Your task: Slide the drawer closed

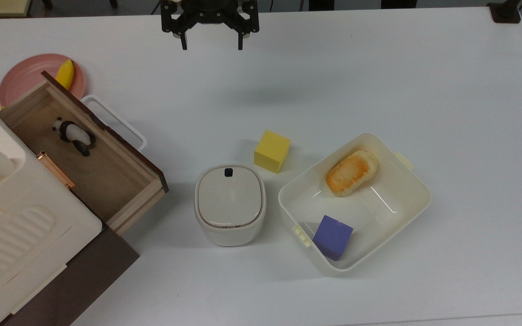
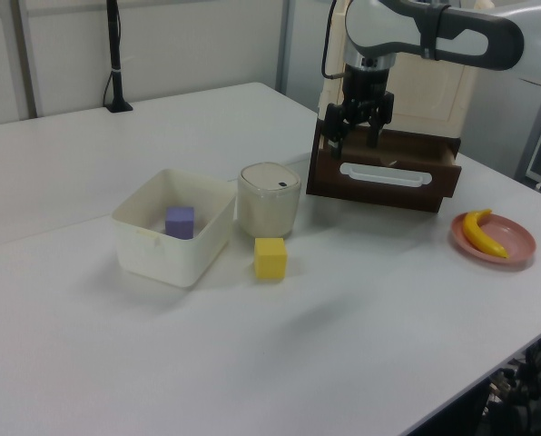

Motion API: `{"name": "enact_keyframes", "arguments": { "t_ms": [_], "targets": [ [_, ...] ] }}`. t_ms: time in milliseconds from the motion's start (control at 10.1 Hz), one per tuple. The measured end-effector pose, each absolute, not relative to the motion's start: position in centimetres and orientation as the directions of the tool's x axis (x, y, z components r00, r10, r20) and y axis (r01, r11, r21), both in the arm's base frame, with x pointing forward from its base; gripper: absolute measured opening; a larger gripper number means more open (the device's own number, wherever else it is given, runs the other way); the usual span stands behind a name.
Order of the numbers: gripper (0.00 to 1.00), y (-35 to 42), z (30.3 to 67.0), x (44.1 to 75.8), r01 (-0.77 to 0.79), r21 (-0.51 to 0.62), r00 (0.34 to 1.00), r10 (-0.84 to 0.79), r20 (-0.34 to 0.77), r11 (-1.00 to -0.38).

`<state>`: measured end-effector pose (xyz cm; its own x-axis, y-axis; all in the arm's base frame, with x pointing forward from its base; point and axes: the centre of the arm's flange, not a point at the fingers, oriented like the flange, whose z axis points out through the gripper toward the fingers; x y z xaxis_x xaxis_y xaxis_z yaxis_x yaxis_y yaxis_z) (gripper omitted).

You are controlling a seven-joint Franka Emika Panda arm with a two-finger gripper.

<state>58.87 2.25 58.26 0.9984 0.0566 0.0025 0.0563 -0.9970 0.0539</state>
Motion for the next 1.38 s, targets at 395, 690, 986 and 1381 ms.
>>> {"name": "enact_keyframes", "arguments": {
  "t_ms": [395, 690, 986, 1381],
  "targets": [
    [1.00, 2.37, 58.22, 58.86, 0.059, 0.054, 0.998, 0.060, 0.002, -0.997],
    [0.95, 2.53, 58.02, 58.83, 0.101, 0.053, 0.995, 0.101, -0.005, -0.993],
    [0.46, 2.76, 57.93, 58.81, 0.123, 0.053, 0.992, 0.123, -0.008, -0.991],
    [0.01, 2.78, 57.85, 58.80, 0.125, 0.053, 0.992, 0.124, -0.009, -0.991]
  ]
}}
